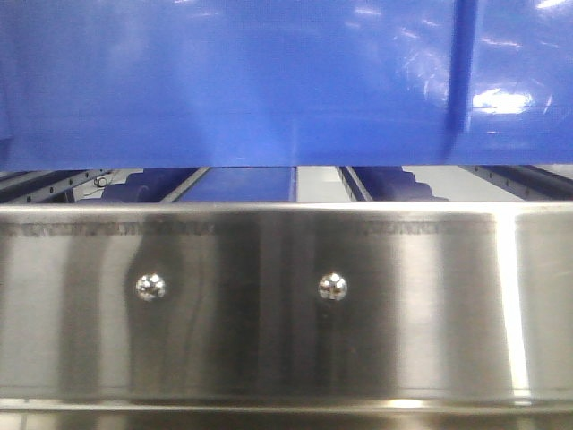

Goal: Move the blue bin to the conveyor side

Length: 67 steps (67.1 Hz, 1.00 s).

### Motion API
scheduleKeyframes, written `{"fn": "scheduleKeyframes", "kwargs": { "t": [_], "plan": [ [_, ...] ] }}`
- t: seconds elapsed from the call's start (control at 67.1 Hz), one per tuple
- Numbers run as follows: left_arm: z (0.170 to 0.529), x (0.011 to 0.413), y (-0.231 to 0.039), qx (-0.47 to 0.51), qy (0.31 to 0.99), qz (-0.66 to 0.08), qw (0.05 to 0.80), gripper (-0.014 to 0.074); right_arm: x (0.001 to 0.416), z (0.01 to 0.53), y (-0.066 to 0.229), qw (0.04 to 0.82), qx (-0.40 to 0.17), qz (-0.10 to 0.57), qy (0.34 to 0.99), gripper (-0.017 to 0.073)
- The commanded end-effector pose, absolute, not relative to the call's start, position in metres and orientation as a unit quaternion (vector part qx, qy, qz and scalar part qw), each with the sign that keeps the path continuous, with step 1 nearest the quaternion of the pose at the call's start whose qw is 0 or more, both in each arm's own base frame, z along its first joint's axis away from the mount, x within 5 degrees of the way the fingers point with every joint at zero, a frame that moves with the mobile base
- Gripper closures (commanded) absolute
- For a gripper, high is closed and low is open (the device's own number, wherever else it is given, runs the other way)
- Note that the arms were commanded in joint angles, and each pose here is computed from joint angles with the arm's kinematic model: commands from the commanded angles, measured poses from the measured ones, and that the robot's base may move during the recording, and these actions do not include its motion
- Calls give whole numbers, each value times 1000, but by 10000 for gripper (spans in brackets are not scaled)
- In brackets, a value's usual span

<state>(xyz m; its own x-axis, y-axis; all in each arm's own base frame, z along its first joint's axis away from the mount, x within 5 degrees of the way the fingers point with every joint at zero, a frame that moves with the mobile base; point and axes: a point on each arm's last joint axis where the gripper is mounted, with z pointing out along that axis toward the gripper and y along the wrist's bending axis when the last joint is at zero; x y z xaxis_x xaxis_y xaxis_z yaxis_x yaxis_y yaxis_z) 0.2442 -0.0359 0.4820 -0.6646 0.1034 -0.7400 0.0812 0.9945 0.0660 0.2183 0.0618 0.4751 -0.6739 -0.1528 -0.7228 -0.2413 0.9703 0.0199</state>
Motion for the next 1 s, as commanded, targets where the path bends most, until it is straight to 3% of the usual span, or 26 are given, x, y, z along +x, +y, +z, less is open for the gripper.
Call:
{"fn": "scheduleKeyframes", "kwargs": {
  "t": [0.0,0.313,0.507,0.984],
  "plan": [
    [482,248,-39,53,911,17,409,15,232,468,65,381,-102,58,917,11],
    [478,253,-38,47,913,25,404,15,265,453,87,351,-112,63,928,11],
    [475,258,-39,48,916,26,397,15,268,453,80,357,-95,29,929,11],
    [463,272,-42,41,925,25,378,15,282,426,85,313,-70,30,947,11]
  ]
}}
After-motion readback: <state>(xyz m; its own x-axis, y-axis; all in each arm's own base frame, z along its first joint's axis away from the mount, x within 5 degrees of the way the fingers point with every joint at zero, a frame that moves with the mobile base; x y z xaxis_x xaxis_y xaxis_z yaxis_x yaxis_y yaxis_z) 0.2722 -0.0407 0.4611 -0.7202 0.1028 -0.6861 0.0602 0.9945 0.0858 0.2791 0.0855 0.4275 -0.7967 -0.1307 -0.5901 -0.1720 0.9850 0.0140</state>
